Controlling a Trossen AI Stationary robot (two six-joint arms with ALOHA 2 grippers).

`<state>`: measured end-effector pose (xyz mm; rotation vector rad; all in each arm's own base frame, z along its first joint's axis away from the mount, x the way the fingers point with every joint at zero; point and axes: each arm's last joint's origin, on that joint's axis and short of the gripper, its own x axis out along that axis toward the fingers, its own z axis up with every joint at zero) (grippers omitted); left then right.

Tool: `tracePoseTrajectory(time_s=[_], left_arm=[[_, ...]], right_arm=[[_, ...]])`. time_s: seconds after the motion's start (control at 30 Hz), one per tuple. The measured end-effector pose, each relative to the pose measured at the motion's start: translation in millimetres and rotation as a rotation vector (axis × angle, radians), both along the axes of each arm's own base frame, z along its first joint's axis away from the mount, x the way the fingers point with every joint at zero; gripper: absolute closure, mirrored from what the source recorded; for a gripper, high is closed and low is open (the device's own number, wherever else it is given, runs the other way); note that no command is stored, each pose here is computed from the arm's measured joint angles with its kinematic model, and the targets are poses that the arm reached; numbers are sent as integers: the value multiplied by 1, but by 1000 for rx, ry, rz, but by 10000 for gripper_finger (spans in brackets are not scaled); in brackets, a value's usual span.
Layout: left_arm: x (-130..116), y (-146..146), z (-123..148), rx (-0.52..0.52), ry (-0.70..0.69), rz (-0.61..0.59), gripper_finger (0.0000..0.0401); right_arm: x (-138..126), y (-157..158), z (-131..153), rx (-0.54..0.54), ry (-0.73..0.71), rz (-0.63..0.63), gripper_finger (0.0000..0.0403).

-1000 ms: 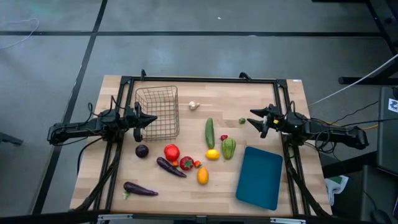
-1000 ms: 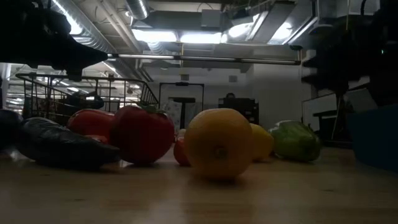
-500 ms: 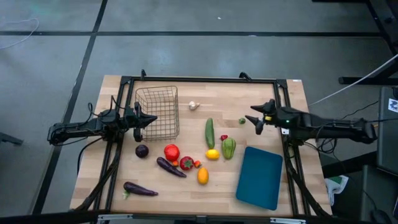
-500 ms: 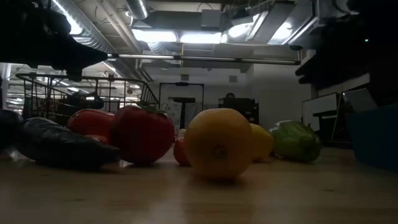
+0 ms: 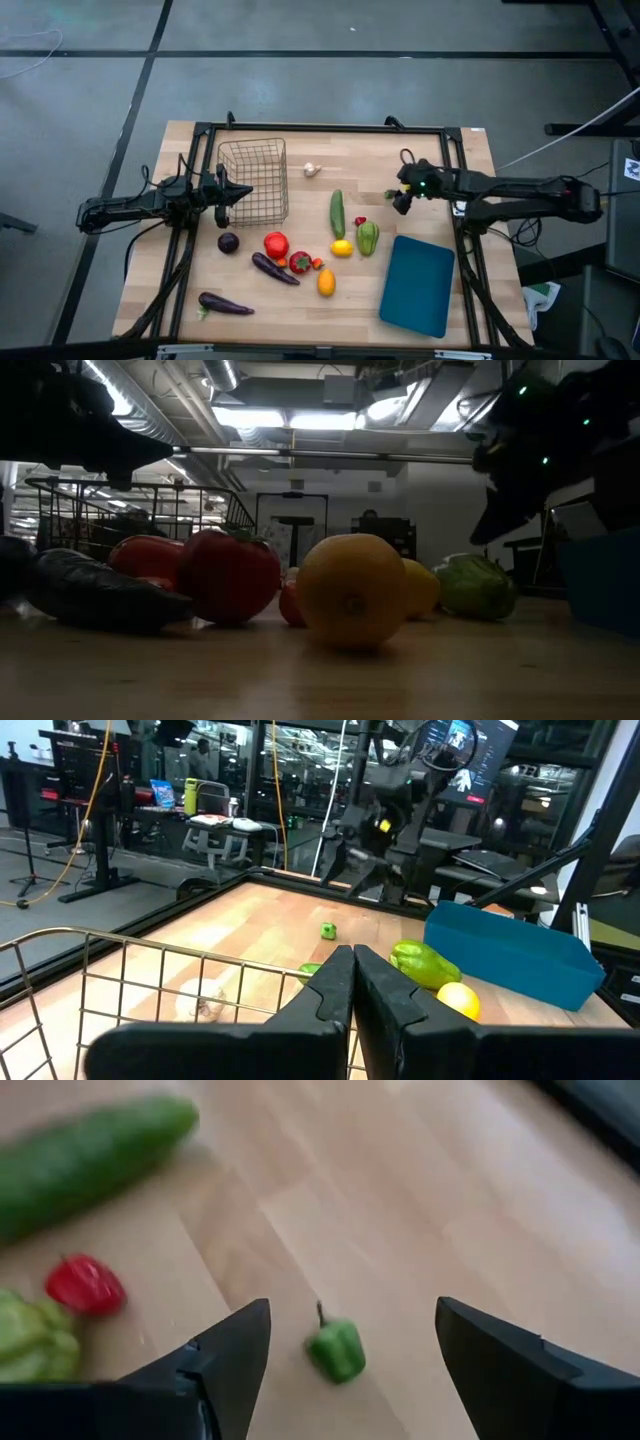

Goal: Sort produce into baskets
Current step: Put the green chili into the blue bin

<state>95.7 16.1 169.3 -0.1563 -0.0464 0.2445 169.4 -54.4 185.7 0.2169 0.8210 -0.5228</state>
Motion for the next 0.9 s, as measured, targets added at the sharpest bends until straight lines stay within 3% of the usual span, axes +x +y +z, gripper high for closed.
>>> tracePoseTrajectory(time_s=[0.33, 0.57, 0.9], left_arm=[[0, 0, 0, 0, 0, 0, 395], [0, 0, 0, 0, 0, 0, 395], [0, 0, 0, 0, 0, 0, 395]], right_arm=[[7, -18, -29, 36, 188, 55, 123], [11, -19, -35, 26, 216, 148, 123], [22, -24, -49, 18, 240, 172, 123]])
